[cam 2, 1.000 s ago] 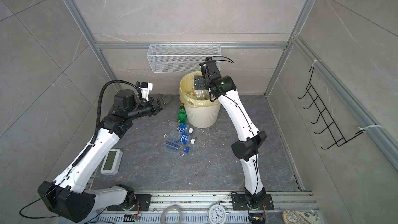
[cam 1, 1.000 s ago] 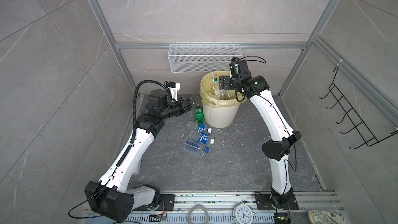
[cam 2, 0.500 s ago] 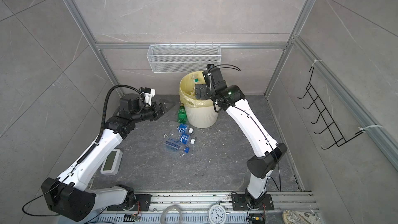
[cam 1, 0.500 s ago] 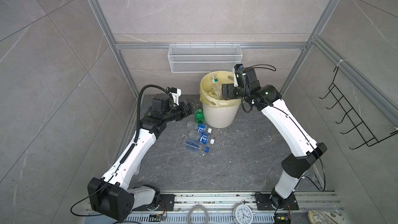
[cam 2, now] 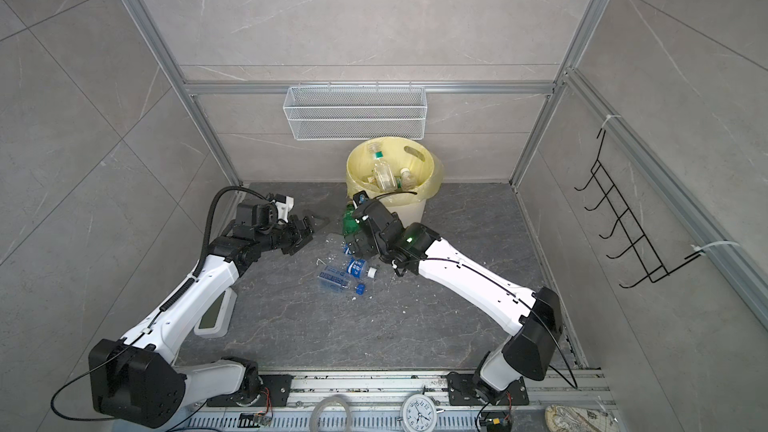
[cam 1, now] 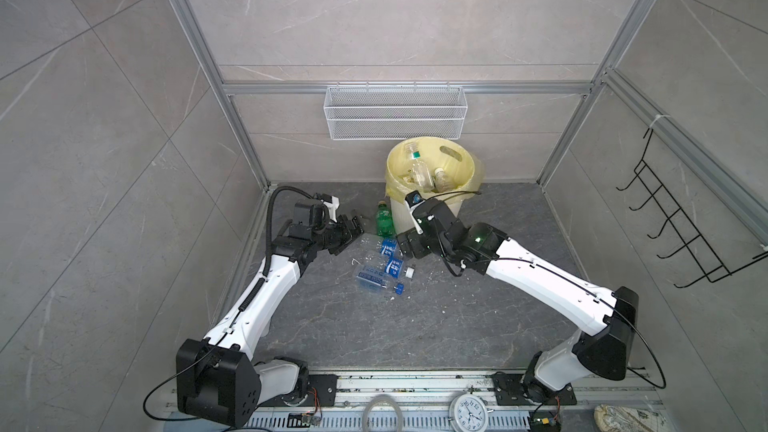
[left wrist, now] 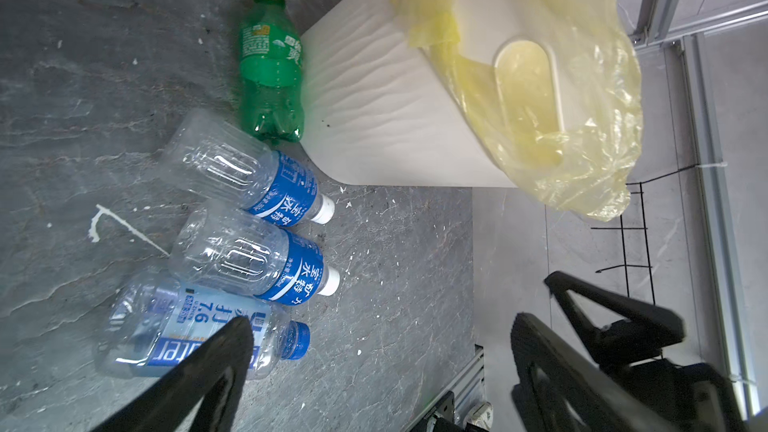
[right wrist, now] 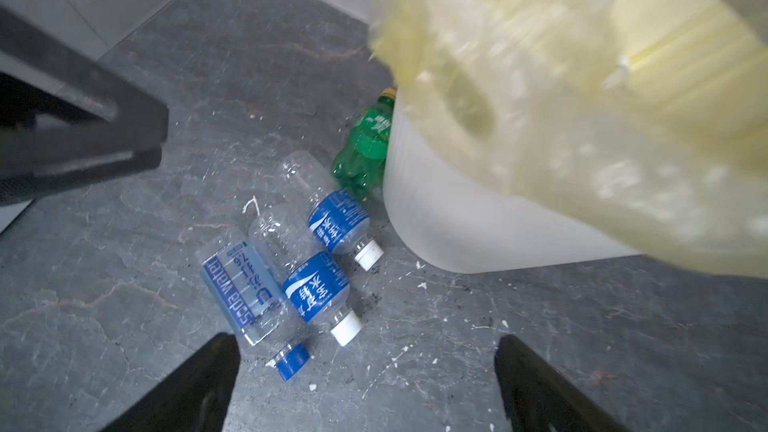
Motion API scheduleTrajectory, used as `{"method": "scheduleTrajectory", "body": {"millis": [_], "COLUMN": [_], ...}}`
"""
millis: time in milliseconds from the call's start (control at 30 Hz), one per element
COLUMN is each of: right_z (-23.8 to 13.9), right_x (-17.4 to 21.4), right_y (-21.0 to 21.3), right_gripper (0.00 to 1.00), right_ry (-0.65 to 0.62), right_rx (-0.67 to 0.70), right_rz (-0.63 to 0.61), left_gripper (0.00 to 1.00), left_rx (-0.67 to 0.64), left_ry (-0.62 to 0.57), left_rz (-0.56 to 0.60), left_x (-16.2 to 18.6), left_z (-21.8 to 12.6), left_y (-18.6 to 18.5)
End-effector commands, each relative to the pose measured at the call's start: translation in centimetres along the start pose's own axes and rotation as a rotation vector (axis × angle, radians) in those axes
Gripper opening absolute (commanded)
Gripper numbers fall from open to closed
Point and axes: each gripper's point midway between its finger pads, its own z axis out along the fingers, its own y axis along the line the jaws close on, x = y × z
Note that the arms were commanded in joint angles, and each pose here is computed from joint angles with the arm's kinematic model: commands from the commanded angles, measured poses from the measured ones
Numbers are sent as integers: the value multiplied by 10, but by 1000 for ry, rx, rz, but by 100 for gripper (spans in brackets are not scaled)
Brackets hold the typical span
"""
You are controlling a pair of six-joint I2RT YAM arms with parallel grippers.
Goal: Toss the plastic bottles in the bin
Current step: 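Move the right gripper back toward the blue-labelled soda water bottle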
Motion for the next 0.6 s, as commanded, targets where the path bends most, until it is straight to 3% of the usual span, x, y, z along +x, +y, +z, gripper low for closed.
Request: {"method": "scheduleTrajectory", "body": {"millis": [0,233,567], "right_z": [10,59,101], "right_x": [12,69,106], "right_y": [26,79,101], "right_gripper": [99,99,99], "right_ry": [-18,93,191], "right_rx": [-61,-130,-171], "right_rz": [32,0,2], "left_gripper": [100,100,100], "left_rx": [28,2,-5], "left_ry": [-20,-17,25], "left_rz": [-47,-162,-200], "left_x": [-1,3,20], "left_z": [-15,-21,-14], "left_y": [5,46,62]}}
